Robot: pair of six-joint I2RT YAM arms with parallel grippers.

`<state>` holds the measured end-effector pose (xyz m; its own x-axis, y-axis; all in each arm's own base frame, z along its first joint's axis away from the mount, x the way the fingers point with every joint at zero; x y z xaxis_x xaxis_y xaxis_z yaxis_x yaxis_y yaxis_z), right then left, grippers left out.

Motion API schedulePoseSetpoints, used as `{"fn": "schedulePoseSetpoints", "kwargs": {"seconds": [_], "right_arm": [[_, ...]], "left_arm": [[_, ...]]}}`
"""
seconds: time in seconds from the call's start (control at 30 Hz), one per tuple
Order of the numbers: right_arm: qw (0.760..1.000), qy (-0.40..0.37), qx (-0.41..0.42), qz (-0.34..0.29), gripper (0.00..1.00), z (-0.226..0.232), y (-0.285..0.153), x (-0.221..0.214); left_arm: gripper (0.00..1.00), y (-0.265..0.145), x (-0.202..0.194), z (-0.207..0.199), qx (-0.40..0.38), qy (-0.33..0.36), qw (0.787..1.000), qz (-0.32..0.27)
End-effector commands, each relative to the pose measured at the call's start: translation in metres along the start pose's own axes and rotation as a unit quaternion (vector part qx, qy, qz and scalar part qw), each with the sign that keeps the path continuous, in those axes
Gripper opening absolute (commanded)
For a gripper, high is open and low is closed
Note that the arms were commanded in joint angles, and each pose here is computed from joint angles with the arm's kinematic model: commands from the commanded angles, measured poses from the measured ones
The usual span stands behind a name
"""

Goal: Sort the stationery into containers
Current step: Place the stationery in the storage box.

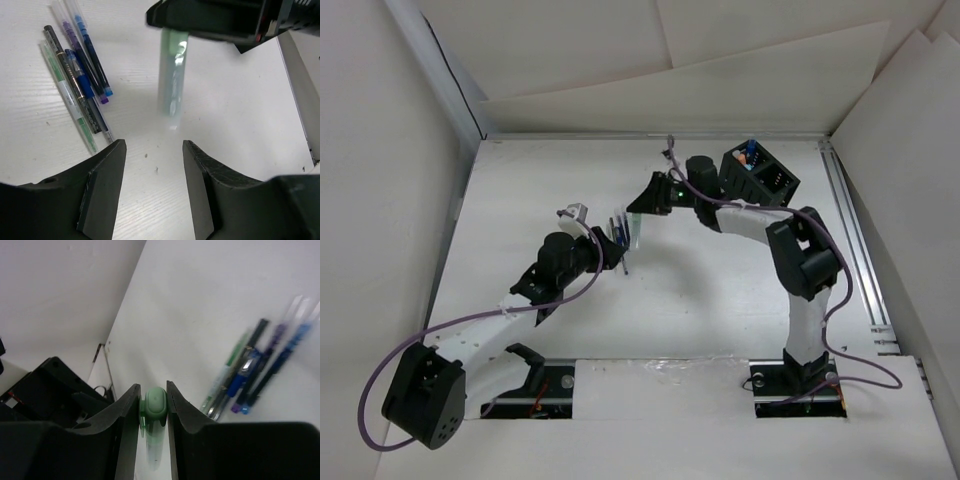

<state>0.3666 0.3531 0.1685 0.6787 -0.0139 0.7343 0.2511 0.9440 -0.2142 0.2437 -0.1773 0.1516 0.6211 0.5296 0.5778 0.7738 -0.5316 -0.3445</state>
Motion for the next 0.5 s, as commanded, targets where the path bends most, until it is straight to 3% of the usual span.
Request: {"fn": "schedulePoseSetpoints", "kwargs": {"seconds": [0.0,0.2,0.47], "right_arm": [[0.995,-0.049,-0.042,-0.077,0.12,-0.013,-0.042,0.056],[0.982,-0.058,-0.112,-0.138,0.11,-0.046,-0.115,0.11],[0.946,-0.068,-0.22,-0.228,0.12,-0.083,-0.23,0.172]], "left_arm": [[0.46,-0.002,0.011,-0.011,-0.019,0.015,0.999,-0.023],[0.46,-0.002,0.014,0.004,0.027,0.006,0.999,-0.041],[0.45,0.007,0.01,0.04,0.142,-0.012,0.989,-0.043]]}}
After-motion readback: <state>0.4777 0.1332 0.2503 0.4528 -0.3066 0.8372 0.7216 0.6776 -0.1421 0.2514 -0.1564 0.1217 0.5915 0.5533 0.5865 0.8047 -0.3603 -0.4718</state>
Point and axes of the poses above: each gripper's point midway between its finger pads, its own y axis out along the fingers, its own z axis along the line the jaws close on, x = y × z, the point moved 4 cm from there along -y, back along the fingers, and after that the axes turned 15 degrees about -y, right-handed, at the moved point
